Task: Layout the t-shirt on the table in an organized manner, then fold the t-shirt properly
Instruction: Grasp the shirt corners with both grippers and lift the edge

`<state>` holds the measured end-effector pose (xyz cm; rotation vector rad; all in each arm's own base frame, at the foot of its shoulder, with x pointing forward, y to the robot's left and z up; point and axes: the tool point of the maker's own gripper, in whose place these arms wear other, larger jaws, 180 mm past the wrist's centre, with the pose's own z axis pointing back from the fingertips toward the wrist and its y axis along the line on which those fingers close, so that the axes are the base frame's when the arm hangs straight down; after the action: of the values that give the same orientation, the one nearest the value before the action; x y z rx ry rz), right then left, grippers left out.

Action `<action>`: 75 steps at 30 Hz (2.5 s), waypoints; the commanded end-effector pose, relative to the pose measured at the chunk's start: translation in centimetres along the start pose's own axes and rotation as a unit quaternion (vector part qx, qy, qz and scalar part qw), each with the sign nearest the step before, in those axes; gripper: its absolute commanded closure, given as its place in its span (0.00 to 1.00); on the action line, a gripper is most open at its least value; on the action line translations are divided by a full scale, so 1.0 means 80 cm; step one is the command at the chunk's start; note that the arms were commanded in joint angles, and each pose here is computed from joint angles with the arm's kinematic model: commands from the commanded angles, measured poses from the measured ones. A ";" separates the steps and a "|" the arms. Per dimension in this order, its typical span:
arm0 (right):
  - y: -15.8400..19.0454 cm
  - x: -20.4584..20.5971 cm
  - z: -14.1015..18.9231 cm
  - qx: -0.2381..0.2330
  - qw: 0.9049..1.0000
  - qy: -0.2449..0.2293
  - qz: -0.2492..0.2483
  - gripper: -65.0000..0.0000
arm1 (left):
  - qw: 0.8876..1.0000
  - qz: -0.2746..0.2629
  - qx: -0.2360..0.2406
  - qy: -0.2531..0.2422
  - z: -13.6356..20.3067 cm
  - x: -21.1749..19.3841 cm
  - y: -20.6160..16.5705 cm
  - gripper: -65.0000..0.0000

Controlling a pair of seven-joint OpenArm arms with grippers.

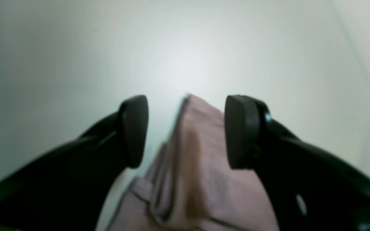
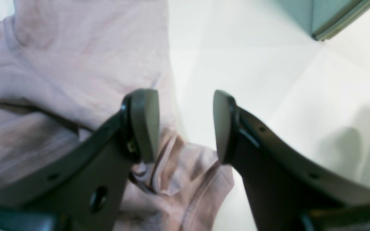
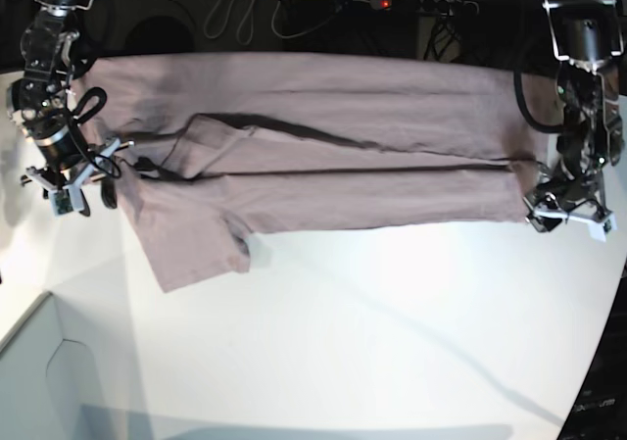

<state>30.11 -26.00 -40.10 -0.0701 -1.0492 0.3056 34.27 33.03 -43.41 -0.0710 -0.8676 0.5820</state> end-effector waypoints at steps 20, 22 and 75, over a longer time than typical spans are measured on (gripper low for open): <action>-0.008 0.017 0.001 0.000 1.000 -0.024 0.004 0.58 | 1.000 -0.015 -0.007 0.026 -0.036 0.001 -0.027 0.51; -0.007 0.017 0.001 0.000 1.000 -0.024 0.003 0.58 | 1.000 -0.015 -0.007 0.027 -0.036 0.001 -0.027 0.63; 0.002 0.041 -0.149 0.074 0.988 0.119 -0.059 0.41 | 1.000 -0.014 -0.009 0.021 -0.035 0.007 -0.029 1.00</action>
<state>40.31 -23.19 -45.22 0.0967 -0.7265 0.2644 36.15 30.89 -46.10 -0.0934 -0.7717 0.5474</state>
